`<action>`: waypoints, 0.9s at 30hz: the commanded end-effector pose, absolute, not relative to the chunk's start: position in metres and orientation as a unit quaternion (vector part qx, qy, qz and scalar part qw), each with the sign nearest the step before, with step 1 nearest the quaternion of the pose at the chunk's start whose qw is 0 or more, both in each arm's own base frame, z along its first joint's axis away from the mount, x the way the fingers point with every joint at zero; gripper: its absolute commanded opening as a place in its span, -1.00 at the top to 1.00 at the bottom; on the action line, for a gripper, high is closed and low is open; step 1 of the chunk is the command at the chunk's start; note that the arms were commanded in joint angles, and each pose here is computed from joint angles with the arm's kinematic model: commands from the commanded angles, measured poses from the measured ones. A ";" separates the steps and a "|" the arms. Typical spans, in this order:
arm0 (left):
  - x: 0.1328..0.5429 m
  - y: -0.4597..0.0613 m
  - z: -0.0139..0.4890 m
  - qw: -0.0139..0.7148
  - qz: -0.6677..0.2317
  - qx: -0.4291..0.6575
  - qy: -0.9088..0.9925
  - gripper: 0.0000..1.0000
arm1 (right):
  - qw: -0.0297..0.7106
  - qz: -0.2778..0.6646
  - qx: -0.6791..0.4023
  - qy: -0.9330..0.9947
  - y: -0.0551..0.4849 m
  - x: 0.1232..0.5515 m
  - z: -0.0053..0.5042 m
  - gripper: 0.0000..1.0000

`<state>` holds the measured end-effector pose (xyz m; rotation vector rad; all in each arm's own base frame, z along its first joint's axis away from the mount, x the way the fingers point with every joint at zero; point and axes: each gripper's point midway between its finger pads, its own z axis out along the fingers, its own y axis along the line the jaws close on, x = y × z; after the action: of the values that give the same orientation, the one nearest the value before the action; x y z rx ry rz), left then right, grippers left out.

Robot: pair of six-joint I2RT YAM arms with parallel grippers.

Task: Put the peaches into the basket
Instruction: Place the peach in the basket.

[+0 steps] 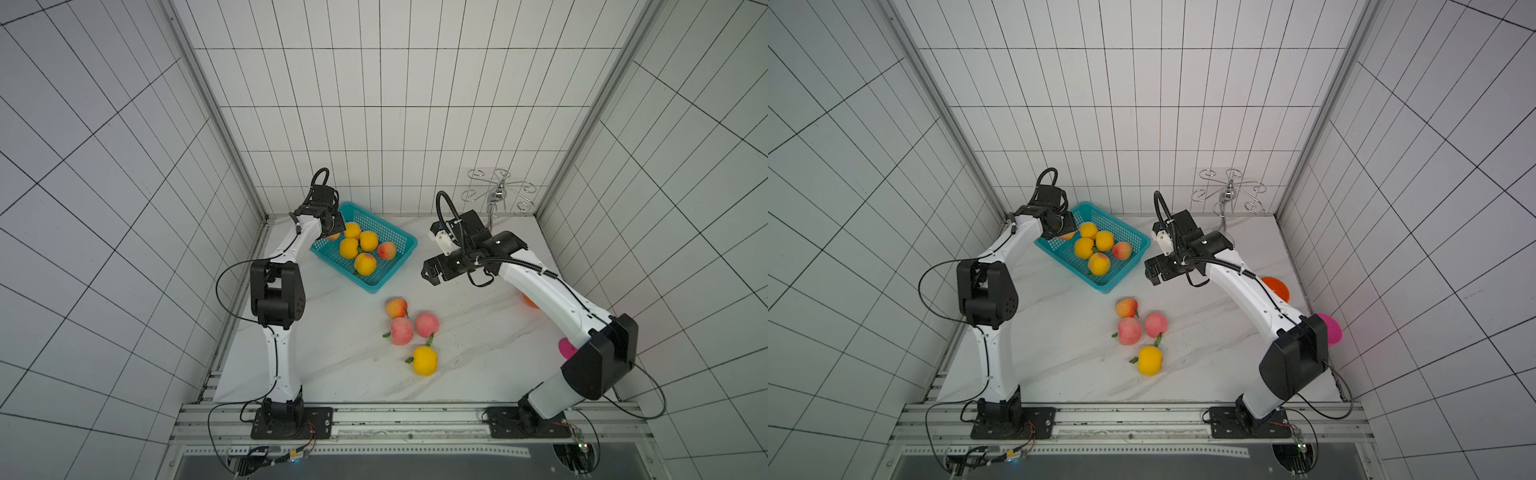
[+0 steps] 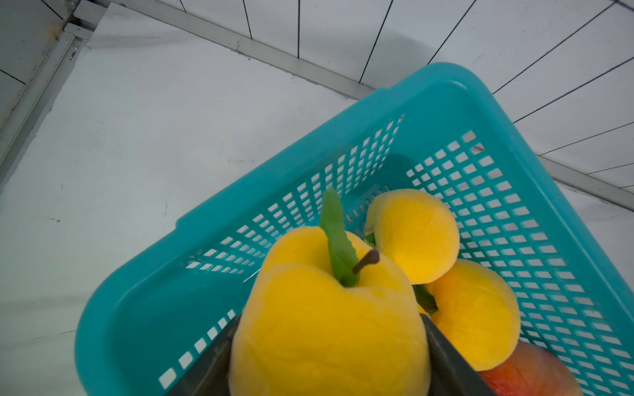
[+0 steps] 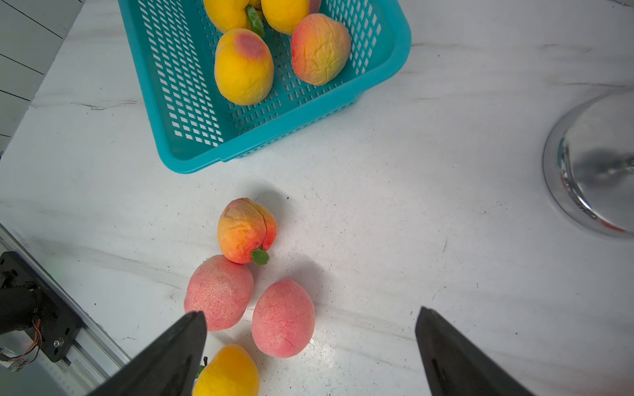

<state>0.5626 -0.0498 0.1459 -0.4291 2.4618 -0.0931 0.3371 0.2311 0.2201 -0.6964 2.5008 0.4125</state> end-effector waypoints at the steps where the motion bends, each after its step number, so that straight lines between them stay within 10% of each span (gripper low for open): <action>1: 0.576 -0.044 0.151 0.340 -0.016 -0.163 0.926 -0.24 | 0.259 0.150 -0.256 0.919 0.233 0.343 0.232 -0.98; 27: 0.582 -0.044 0.103 0.307 -0.007 -0.164 0.937 -0.25 | 0.262 0.146 -0.257 0.919 0.231 0.343 0.239 -0.98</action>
<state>0.5755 -0.0444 0.1142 -0.4393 2.4766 -0.0319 0.3389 0.2317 0.2223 -0.6979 2.5153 0.4060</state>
